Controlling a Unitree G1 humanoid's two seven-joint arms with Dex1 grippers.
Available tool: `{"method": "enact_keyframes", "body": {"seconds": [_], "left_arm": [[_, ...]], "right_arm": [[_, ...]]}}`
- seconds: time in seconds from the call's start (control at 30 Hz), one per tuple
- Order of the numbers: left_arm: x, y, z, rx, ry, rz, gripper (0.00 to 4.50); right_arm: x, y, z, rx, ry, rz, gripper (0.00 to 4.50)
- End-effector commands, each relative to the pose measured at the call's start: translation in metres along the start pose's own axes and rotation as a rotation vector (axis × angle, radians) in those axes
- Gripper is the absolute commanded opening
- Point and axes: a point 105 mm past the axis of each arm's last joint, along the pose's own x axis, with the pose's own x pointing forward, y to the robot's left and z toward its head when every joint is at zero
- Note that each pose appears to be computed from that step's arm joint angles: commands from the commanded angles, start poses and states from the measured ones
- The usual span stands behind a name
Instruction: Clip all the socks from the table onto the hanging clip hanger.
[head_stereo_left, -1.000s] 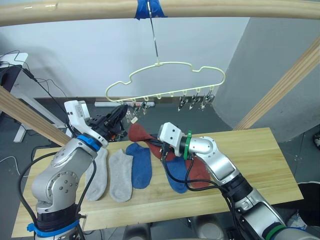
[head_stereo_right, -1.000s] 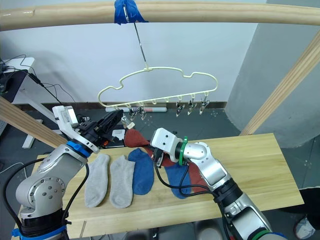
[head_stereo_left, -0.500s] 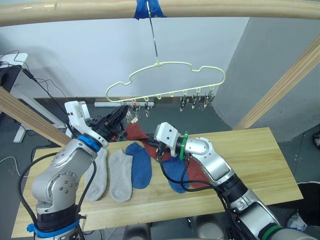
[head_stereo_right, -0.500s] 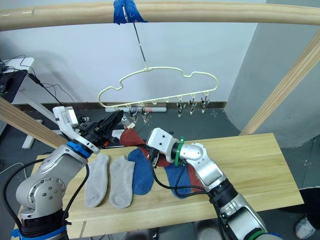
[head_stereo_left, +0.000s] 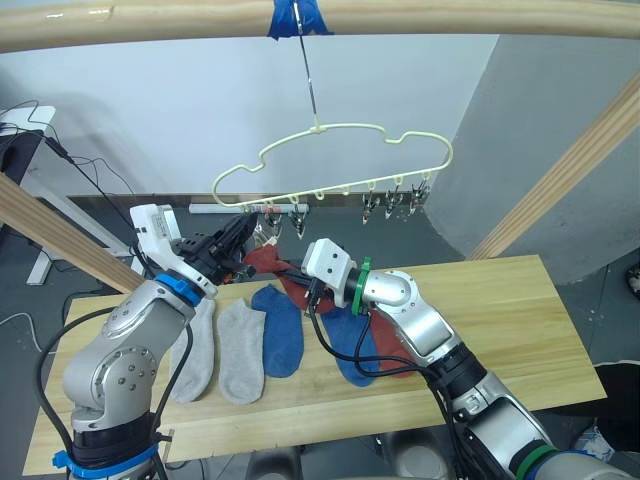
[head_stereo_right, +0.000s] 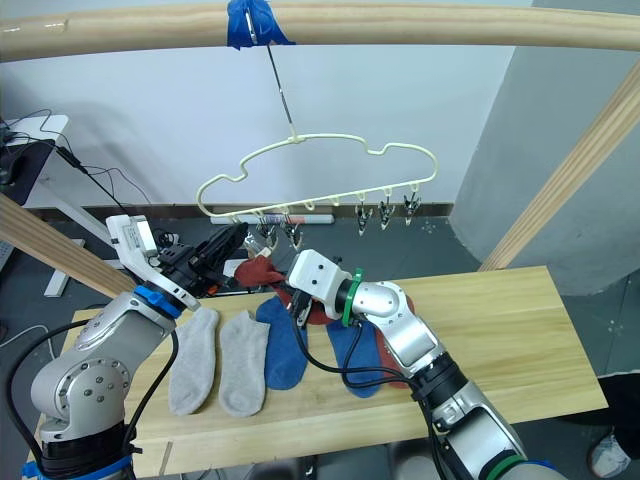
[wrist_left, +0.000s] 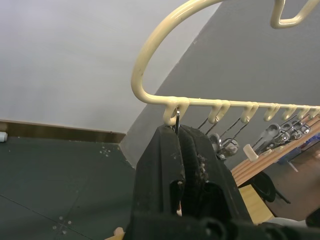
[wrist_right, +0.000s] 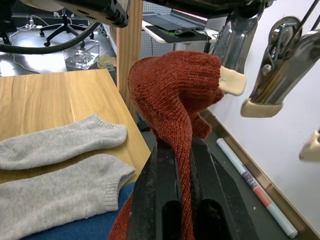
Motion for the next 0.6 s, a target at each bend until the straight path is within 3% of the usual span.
{"method": "enact_keyframes", "body": {"seconds": [0.03, 0.13, 0.43, 0.6], "left_arm": [[-0.001, -0.008, 0.007, 0.008, -0.027, -0.018, 0.00], [0.000, -0.007, 0.008, 0.005, -0.035, -0.020, 0.65], [-0.006, -0.010, 0.005, 0.016, -0.011, -0.033, 3.34], [-0.011, -0.006, 0.003, 0.037, 0.004, -0.016, 3.34]], "right_arm": [[0.002, -0.004, 0.016, -0.034, -0.057, -0.014, 0.04], [0.003, -0.003, 0.017, -0.034, -0.058, -0.011, 0.00], [0.004, -0.002, 0.018, -0.024, -0.061, 0.001, 0.00], [0.005, -0.001, 0.018, 0.002, -0.059, 0.001, 0.00]]}}
